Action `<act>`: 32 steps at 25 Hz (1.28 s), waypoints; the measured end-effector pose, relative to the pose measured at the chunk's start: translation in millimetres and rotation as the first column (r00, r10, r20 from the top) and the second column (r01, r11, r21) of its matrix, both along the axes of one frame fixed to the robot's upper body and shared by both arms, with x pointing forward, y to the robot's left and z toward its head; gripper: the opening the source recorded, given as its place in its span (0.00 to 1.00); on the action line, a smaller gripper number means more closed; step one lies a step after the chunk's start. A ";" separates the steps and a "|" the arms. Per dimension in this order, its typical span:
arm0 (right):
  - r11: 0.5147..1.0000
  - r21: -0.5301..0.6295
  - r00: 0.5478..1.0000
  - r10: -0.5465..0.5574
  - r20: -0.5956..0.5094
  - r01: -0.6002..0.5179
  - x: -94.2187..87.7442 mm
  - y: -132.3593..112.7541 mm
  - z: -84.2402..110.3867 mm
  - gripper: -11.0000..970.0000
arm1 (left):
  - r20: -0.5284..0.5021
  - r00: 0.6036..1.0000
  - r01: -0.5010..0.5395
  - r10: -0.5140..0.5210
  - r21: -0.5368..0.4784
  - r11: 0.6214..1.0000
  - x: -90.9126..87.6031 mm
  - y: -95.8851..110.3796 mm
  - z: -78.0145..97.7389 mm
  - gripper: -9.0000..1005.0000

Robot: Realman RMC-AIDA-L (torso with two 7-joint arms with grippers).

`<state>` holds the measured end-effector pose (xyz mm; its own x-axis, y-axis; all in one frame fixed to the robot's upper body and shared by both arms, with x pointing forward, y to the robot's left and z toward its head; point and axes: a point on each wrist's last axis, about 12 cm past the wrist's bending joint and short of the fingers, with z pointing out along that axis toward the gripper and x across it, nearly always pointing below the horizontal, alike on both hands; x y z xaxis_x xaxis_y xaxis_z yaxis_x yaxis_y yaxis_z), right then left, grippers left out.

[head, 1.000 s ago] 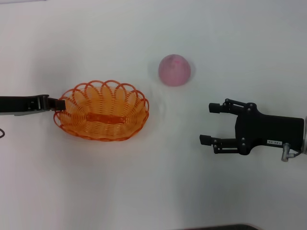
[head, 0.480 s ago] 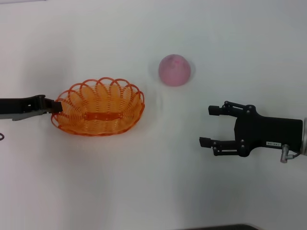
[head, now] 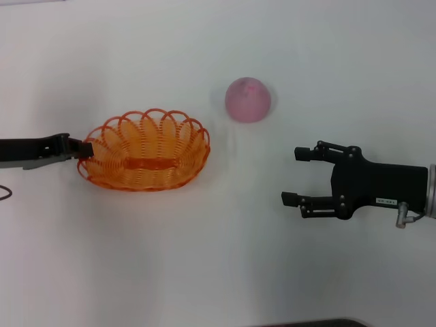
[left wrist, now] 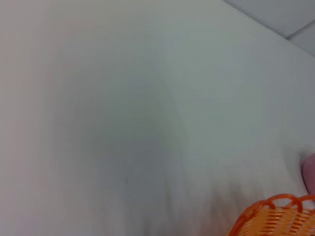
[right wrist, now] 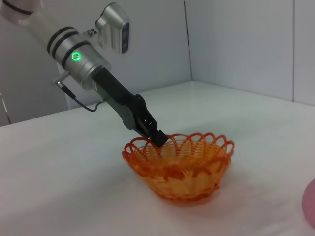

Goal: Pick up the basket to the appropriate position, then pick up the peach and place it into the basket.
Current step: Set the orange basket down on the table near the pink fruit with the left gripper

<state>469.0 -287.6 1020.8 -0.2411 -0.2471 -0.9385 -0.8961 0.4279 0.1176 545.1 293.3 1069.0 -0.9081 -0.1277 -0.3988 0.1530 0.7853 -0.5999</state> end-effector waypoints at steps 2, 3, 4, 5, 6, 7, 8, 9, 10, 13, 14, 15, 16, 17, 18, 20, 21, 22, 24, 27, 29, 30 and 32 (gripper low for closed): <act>1.000 0.000 1.000 0.000 0.004 0.000 0.7 0.5 0.6 0.94 | 0.008 1.000 -0.003 0.003 0.003 1.000 1.0 1.2 2.1 0.06; 1.000 0.000 1.000 0.000 0.006 0.000 1.1 0.8 0.8 0.94 | 0.011 1.000 -0.005 0.005 0.005 1.000 1.4 1.8 3.3 0.06; 1.000 -0.001 1.000 0.001 0.007 -0.001 1.5 1.0 1.1 0.94 | 0.011 1.000 -0.006 0.006 0.005 1.000 1.5 2.1 3.8 0.06; 1.000 -0.001 1.000 0.002 0.009 -0.002 2.0 1.2 1.4 0.94 | 0.012 1.000 -0.008 0.008 0.005 1.000 1.7 2.4 4.5 0.06; 1.000 -0.001 1.000 0.003 0.010 -0.003 2.4 1.4 1.6 0.94 | 0.012 1.000 -0.010 0.010 0.005 1.000 2.0 2.8 5.2 0.06; 1.000 0.000 1.000 0.003 0.010 -0.003 2.6 1.8 1.7 0.94 | 0.014 1.000 -0.013 0.013 0.006 1.000 2.1 3.4 5.9 0.06; 1.000 0.000 1.000 0.004 0.011 -0.004 2.9 2.0 1.8 0.94 | 0.016 1.000 -0.018 0.018 0.008 1.000 2.2 4.5 6.9 0.06; 1.000 0.001 1.000 0.004 0.011 -0.004 3.2 2.4 2.0 0.94 | 0.018 1.000 -0.022 0.022 0.009 1.000 2.3 5.3 7.8 0.06; 1.000 0.001 1.000 0.004 0.011 -0.004 3.3 2.6 2.0 0.94 | 0.019 0.999 -0.028 0.027 0.009 1.000 2.3 5.9 8.5 0.06; 1.000 0.002 1.000 0.005 0.012 -0.005 3.7 2.9 2.2 0.94 | 0.020 0.999 -0.044 0.043 0.011 0.999 2.1 8.0 9.5 0.06; 1.000 0.002 1.000 0.005 0.012 -0.005 3.9 2.9 2.3 0.94 | 0.020 0.999 -0.047 0.047 0.012 0.999 2.0 8.5 9.6 0.06; 1.000 0.002 1.000 0.005 0.012 -0.005 4.1 3.0 2.4 0.94 | 0.020 0.999 -0.047 0.047 0.011 0.999 1.9 8.6 9.6 0.06; 1.000 0.002 1.000 0.005 0.013 -0.005 4.3 3.0 2.6 0.94 | 0.020 0.999 -0.048 0.048 0.010 0.999 1.9 8.6 9.7 0.06; 1.000 0.002 1.000 0.005 0.013 -0.005 4.4 3.0 2.6 0.94 | 0.021 0.999 -0.049 0.049 0.009 0.999 2.0 8.5 9.7 0.06; 1.000 0.002 1.000 0.005 0.013 -0.005 4.4 3.0 2.7 0.94 | 0.022 0.999 -0.050 0.049 0.007 0.999 2.0 8.4 9.9 0.06; 1.000 0.002 1.000 0.004 0.014 -0.004 4.5 3.0 2.7 0.94 | 0.023 0.998 -0.051 0.051 0.004 0.999 2.1 8.3 10.1 0.06; 1.000 0.003 1.000 0.004 0.014 -0.004 4.7 3.0 2.8 0.94 | 0.024 0.998 -0.051 0.051 0.002 0.999 2.0 8.2 10.2 0.06; 1.000 0.003 1.000 0.004 0.015 -0.004 4.9 3.0 3.0 0.94 | 0.024 0.998 -0.052 0.052 0.000 0.999 2.0 8.2 10.2 0.06; 1.000 0.003 1.000 0.004 0.016 -0.004 5.5 3.1 3.3 0.94 | 0.023 0.998 -0.055 0.055 -0.013 0.998 1.2 7.7 9.7 0.06; 1.000 0.004 1.000 0.002 0.017 -0.002 5.9 3.0 3.5 0.94 | 0.022 0.998 -0.062 0.063 -0.030 0.998 -0.4 8.0 8.9 0.06; 1.000 0.004 1.000 0.002 0.018 -0.002 6.2 3.1 3.7 0.94 | 0.022 0.998 -0.066 0.067 -0.037 0.997 -1.2 8.3 8.5 0.06; 1.000 0.004 1.000 0.003 0.018 -0.003 6.3 3.2 3.8 0.94 | 0.021 0.997 -0.067 0.068 -0.039 0.997 -1.8 8.5 8.2 0.06; 1.000 0.004 1.000 0.003 0.019 -0.003 6.6 3.4 3.9 0.94 | 0.019 0.998 -0.066 0.067 -0.041 0.997 -2.4 8.5 7.9 0.06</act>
